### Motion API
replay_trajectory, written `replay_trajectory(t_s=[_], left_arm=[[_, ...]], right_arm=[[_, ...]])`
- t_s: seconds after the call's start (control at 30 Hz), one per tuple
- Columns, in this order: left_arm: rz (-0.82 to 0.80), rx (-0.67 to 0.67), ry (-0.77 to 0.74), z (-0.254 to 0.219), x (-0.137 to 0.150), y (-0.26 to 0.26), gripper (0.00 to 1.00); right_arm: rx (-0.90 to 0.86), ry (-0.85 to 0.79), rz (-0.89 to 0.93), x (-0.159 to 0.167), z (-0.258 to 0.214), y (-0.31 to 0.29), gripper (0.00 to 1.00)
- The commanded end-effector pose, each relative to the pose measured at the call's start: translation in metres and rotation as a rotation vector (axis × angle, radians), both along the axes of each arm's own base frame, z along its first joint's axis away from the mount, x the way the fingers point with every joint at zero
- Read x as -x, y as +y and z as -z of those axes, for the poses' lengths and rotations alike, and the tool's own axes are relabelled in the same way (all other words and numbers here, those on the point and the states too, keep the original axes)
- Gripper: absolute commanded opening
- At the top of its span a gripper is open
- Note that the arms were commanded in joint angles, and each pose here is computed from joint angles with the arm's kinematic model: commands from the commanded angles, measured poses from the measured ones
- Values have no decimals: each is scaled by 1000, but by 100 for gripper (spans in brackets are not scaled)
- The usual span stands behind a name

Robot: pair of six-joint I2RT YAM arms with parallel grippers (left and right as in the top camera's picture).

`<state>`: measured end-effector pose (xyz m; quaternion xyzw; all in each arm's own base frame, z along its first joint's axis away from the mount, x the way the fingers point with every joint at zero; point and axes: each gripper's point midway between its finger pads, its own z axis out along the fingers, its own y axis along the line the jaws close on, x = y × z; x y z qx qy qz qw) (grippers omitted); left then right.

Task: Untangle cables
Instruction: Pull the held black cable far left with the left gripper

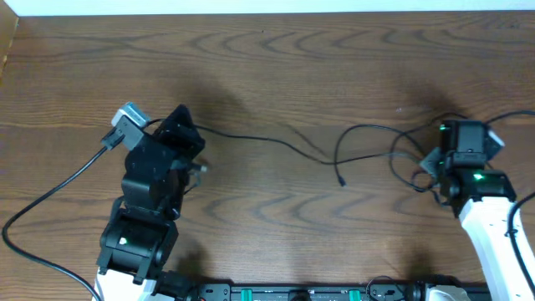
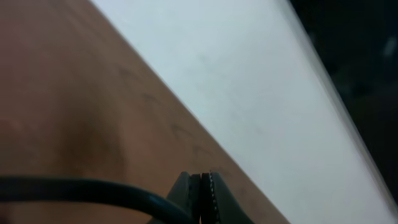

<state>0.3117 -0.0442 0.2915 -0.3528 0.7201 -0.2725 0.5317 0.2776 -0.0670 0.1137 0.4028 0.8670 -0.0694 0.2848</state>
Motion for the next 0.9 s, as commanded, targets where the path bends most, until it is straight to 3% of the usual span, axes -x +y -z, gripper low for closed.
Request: replay_trajectory(t_s=[0.0, 0.2, 0.47, 0.87], left_arm=[[-33, -33, 33, 7, 0, 12, 8], [-74, -48, 48, 14, -12, 18, 8], [-310, -54, -97, -20, -22, 70, 8], [-489, -82, -88, -20, -12, 128, 8]], right_arm=[[21, -3, 60, 4, -4, -20, 2], [-58, 10, -57, -1, 1, -5, 2], [119, 139, 120, 32, 6, -42, 2], [96, 257, 140, 33, 39, -41, 3]])
